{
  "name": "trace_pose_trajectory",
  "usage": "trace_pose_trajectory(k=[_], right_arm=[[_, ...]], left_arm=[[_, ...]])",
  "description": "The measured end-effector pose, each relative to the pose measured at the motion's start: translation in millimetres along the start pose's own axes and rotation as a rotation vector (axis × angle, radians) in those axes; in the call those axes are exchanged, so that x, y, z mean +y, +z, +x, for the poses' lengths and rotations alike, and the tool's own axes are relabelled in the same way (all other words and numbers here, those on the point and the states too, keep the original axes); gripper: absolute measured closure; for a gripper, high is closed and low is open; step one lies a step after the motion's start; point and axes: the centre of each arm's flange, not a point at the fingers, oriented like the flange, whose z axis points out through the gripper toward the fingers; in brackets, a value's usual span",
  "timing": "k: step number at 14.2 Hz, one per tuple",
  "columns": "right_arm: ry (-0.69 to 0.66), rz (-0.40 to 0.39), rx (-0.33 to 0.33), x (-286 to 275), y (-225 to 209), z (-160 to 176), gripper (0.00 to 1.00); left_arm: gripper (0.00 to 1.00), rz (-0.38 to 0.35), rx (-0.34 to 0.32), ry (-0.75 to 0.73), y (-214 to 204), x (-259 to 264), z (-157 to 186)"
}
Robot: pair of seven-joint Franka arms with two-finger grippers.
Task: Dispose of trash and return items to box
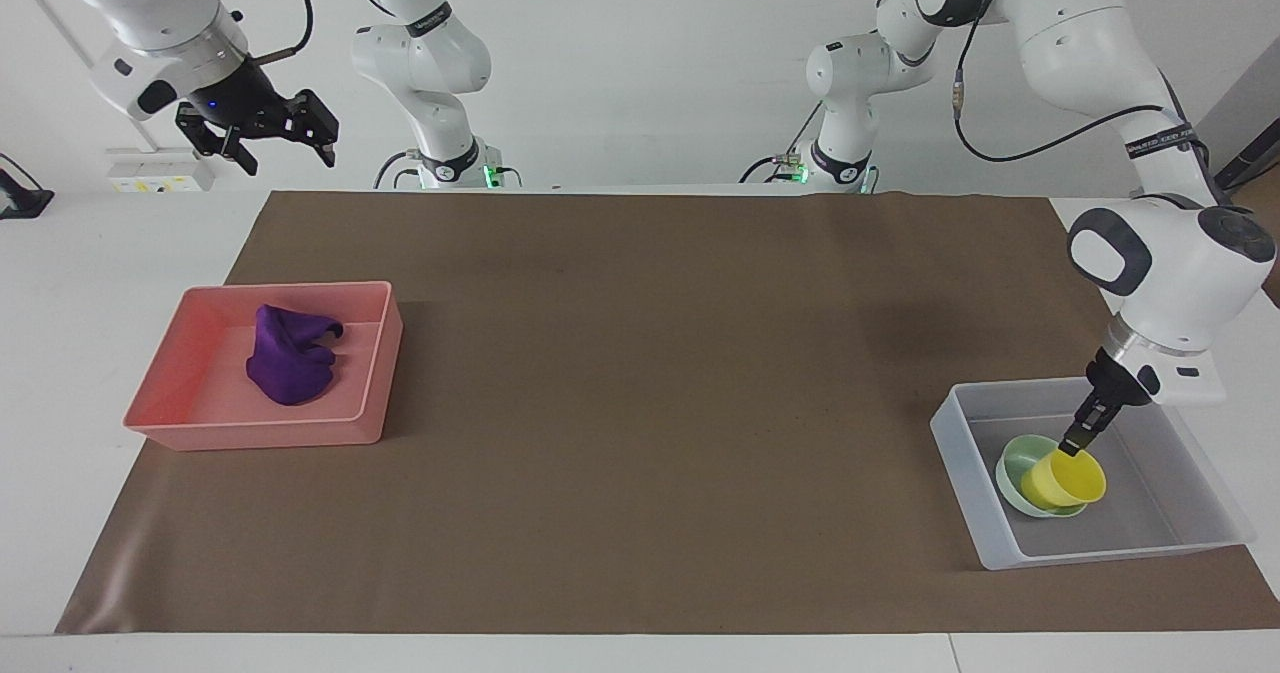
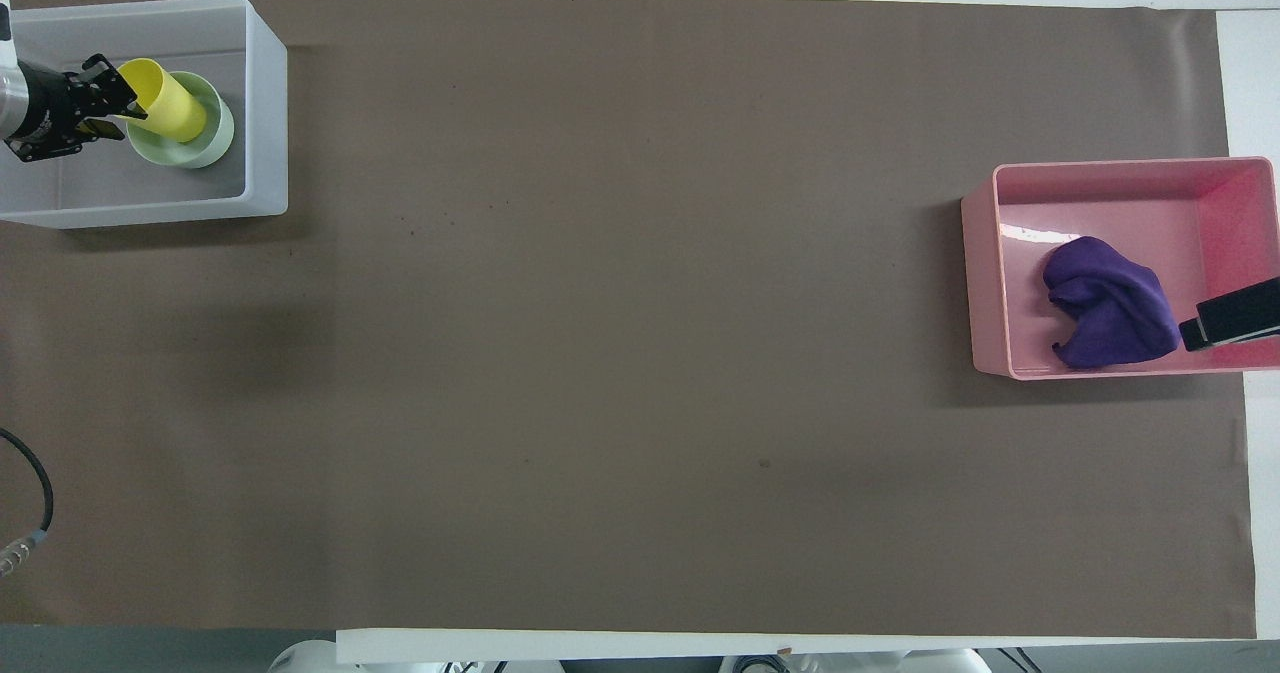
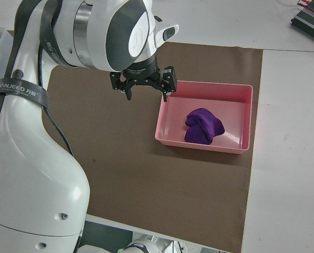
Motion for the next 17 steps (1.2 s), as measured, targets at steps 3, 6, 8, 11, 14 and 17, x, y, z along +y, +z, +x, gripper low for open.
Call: trace_pose_trajectory(k=[3, 6, 8, 11, 14, 17], right_arm=[[0.000, 0.000, 0.000, 0.0, 0.0, 0.0, 0.00], [0.000, 0.000, 0.000, 0.0, 0.0, 0.0, 0.00], [0.000, 0.000, 0.000, 0.0, 0.0, 0.0, 0.00], [0.000, 0.000, 0.000, 0.0, 0.0, 0.0, 0.00], [0.000, 0.000, 0.000, 0.0, 0.0, 0.0, 0.00], [0.000, 0.000, 0.000, 0.0, 0.0, 0.0, 0.00]], left_arm=[[0.19, 0.017, -0.038, 0.005, -34.5, 3.8, 0.2], [0.00, 0.051, -0.112, 0.035, -78.9, 0.9, -15.3], [0.00, 0.082, -0.190, 0.102, -114.3, 0.7, -41.7], [0.00, 0.101, -0.255, 0.231, -174.6, 0.1, -100.1], [0.00, 0.087, -0.247, 0.376, -235.0, 2.0, -147.3], [0.00, 0.058, -0.198, 0.531, -271.5, 7.1, -155.5]])
